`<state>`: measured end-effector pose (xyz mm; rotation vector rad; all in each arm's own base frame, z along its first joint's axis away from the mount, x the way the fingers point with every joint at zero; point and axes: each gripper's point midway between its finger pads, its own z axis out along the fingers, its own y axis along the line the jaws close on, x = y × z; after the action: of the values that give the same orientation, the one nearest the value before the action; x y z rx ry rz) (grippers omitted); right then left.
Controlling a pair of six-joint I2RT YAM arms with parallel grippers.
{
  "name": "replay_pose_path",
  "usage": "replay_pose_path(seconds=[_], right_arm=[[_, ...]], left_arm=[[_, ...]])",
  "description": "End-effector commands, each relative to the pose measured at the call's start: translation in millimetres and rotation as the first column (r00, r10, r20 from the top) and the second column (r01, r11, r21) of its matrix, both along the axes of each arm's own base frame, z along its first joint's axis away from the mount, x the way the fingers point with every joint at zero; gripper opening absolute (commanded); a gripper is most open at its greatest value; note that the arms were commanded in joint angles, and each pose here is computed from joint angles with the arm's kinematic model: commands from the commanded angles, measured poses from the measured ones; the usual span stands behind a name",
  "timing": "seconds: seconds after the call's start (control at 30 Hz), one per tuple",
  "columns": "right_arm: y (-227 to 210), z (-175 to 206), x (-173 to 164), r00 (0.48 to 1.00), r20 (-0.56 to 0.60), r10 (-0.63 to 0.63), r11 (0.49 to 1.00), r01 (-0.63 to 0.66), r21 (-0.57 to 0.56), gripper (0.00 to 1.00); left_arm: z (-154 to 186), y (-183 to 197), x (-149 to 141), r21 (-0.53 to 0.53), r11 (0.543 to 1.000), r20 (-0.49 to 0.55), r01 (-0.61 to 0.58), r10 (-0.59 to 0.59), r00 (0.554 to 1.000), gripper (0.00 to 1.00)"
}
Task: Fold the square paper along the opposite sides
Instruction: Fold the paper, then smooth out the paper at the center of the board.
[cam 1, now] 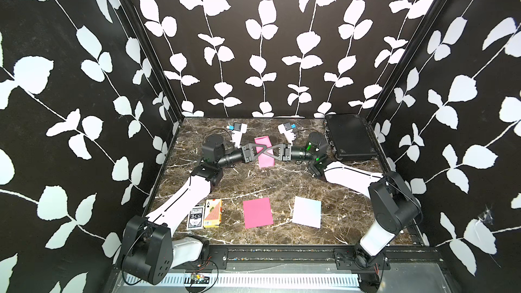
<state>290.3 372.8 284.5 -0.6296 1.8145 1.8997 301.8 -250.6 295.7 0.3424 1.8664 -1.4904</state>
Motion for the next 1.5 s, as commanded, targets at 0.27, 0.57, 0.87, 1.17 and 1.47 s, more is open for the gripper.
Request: replay_pose_path(seconds=[0.27, 0.57, 0.87, 1.17, 1.47], right_arm=[[-2.3, 31.9, 0.5, 0.995, 0.095, -0.009, 0.999, 0.005, 0.051, 0.16], [-80.8, -27.3, 6.1, 0.827, 0.473, -0.305, 0.898, 0.414, -0.145, 0.69], [-85.0, -114.2, 10.6, 0.54, 0.825, -0.168, 0.763, 0.601, -0.238, 0.52], [-44.2, -184.4, 23.2, 0.619, 0.785, -0.04, 0.776, 0.514, -0.366, 0.24], [-22.6, -205.8, 34.5, 0.674, 0.737, -0.062, 0.786, 0.487, -0.38, 0.23]], left_arm=[[7.8, -1.3, -4.0, 0.009, 1.0, 0.035, 0.028, -0.028, 0.999, 0.0], [-36.0, -13.6, -7.5, 0.156, 0.966, -0.102, 0.206, -0.192, 0.976, 0.0], [-163.4, -30.8, 18.2, 0.311, 0.89, -0.373, 0.334, -0.209, 0.904, 0.0], [-227.7, -34.8, 38.6, 0.401, 0.802, -0.491, 0.442, -0.219, 0.843, 0.0], [-251.3, -31.4, 47.3, 0.398, 0.79, -0.526, 0.467, -0.221, 0.821, 0.0]])
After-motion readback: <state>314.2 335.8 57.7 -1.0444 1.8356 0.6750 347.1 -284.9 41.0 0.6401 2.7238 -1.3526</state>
